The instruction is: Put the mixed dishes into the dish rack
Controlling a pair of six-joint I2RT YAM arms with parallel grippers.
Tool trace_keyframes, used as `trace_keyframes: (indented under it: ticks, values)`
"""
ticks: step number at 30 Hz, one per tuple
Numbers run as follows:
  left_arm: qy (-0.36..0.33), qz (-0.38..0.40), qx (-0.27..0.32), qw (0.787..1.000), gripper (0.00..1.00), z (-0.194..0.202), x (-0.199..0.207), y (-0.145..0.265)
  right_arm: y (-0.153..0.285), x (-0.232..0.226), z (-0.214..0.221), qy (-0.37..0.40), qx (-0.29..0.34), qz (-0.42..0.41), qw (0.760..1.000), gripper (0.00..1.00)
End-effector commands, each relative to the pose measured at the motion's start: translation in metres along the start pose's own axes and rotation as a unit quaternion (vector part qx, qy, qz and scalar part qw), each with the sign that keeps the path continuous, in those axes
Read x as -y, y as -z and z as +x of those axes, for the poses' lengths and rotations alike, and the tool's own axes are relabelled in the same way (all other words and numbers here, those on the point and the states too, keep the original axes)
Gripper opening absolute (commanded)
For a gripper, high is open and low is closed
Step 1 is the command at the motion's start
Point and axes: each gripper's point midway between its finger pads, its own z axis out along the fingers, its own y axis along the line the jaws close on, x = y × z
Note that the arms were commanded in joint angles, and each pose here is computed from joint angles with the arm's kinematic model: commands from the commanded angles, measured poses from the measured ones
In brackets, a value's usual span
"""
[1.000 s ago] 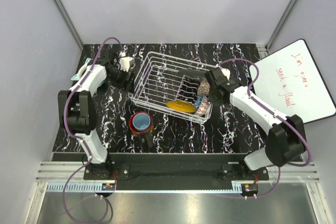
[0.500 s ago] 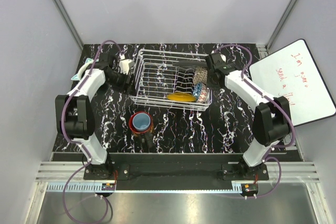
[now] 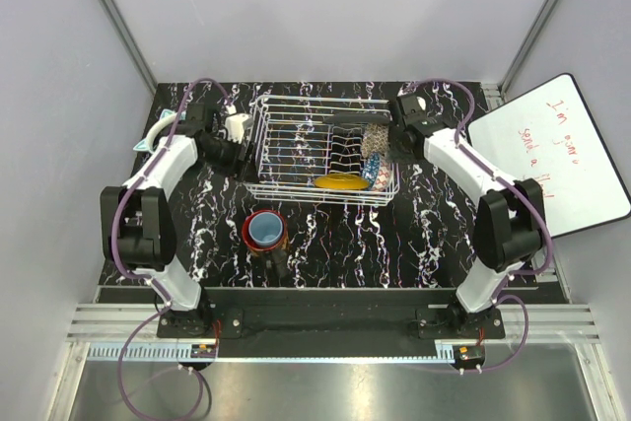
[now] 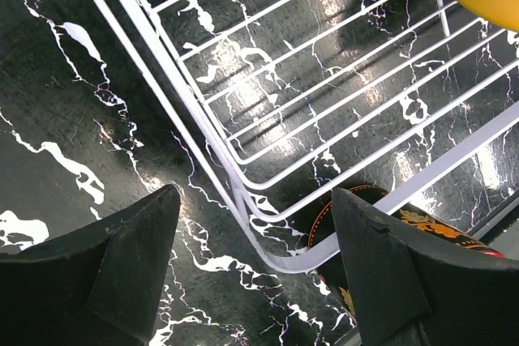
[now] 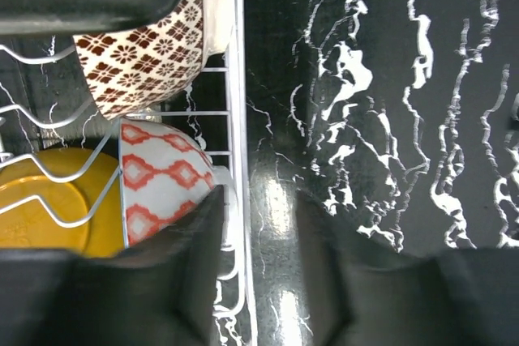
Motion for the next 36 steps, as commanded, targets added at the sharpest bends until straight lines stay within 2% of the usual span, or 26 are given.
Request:
trace_keyframes:
  ticks: [1,5,8,9,10,12,13,16,20,24,29,36]
  values:
    - [-0.014,-0.027,0.026,0.999,0.80,-0.022,-0.007,0.022,0.056,0.012,-0.055,-0.006,0.094,0.003,0.996,0.55]
    - [-0.015,-0.053,0.049,0.997,0.81,-0.045,-0.018,0.043,0.110,0.005,-0.063,0.009,0.122,-0.028,0.992,0.58]
    - [-0.028,-0.079,0.070,0.994,0.83,-0.062,-0.019,0.064,0.158,-0.054,-0.052,0.107,0.151,-0.091,0.979,0.66]
    - [-0.022,-0.092,0.077,0.993,0.83,-0.062,-0.026,0.074,0.168,-0.071,-0.042,0.140,0.141,-0.117,0.973,0.66]
    - [-0.016,-0.102,0.078,0.992,0.84,-0.061,-0.029,0.080,0.183,-0.103,-0.026,0.176,0.134,-0.164,0.961,0.66]
    - [-0.008,-0.104,0.076,0.992,0.84,-0.052,-0.030,0.085,0.199,-0.139,-0.019,0.200,0.120,-0.230,0.945,0.66]
    - [-0.002,-0.106,0.075,0.992,0.84,-0.048,-0.032,0.085,0.214,-0.164,-0.009,0.215,0.105,-0.293,0.926,0.66]
    - [0.010,-0.095,0.061,0.993,0.84,-0.028,-0.031,0.077,0.215,-0.212,0.017,0.267,0.074,-0.362,0.890,0.63]
    - [0.018,-0.084,0.066,0.994,0.83,-0.019,-0.025,0.072,0.199,-0.245,0.047,0.339,0.039,-0.367,0.865,0.57]
    - [0.023,-0.078,0.074,0.994,0.83,-0.021,-0.024,0.069,0.190,-0.270,0.077,0.378,0.012,-0.388,0.840,0.55]
    - [0.018,-0.082,0.064,0.994,0.82,-0.017,-0.023,0.060,0.173,-0.289,0.104,0.409,-0.007,-0.384,0.828,0.47]
    - [0.012,-0.082,0.059,0.995,0.81,-0.009,-0.021,0.051,0.170,-0.302,0.138,0.437,-0.022,-0.379,0.815,0.45]
